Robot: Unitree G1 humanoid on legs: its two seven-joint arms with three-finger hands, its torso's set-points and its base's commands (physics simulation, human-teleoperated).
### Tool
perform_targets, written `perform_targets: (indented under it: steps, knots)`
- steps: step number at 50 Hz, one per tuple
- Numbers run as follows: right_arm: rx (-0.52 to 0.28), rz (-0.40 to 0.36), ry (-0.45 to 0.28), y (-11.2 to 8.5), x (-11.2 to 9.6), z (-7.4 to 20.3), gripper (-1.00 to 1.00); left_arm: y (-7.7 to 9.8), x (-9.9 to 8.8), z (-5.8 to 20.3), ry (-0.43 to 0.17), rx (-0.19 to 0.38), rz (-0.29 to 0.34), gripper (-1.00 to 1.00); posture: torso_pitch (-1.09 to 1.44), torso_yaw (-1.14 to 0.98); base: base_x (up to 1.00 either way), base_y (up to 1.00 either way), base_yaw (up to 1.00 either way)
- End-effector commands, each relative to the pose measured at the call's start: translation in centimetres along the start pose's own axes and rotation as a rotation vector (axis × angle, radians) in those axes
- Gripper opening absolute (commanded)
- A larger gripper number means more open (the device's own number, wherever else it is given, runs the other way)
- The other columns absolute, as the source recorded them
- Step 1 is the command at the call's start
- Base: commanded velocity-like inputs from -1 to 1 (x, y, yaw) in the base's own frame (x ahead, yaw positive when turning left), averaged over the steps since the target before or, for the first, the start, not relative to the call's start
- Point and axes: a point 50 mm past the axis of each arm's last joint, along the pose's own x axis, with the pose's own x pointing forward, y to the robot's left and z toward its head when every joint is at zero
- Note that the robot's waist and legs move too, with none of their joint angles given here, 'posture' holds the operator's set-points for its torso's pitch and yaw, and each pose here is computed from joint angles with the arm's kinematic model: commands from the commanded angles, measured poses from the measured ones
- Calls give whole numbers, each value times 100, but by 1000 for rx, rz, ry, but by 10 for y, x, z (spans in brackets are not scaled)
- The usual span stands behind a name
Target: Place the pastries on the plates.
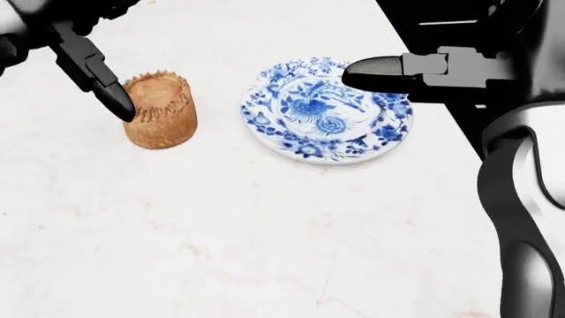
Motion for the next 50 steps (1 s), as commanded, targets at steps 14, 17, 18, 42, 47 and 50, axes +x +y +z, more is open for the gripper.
perform_targets:
  steps: [14, 17, 18, 42, 47, 50]
  knots:
    - [3, 2, -85, -1, -1, 16, 100, -3, 4, 10, -14, 124, -30, 100, 0, 0, 0, 0, 0]
    - [0, 2, -87, -1, 0, 17, 100, -6, 4, 8, -11, 122, -42, 100, 0, 0, 0, 0, 0]
    - [0, 2, -87, -1, 0, 18, 100, -7, 5, 6, -4, 123, -48, 100, 0, 0, 0, 0, 0]
    - [-1, 0, -90, -3, -2, 19, 100, -18, 9, -2, 45, 166, -92, 29, 0, 0, 0, 0, 0]
    - [-1, -3, -91, -3, -3, 18, 100, -20, 10, -3, 49, 173, -98, 6, 0, 0, 0, 0, 0]
    - [-3, -4, -92, -4, -4, 18, 100, -20, 10, -3, 50, 182, -90, -4, 0, 0, 0, 0, 0]
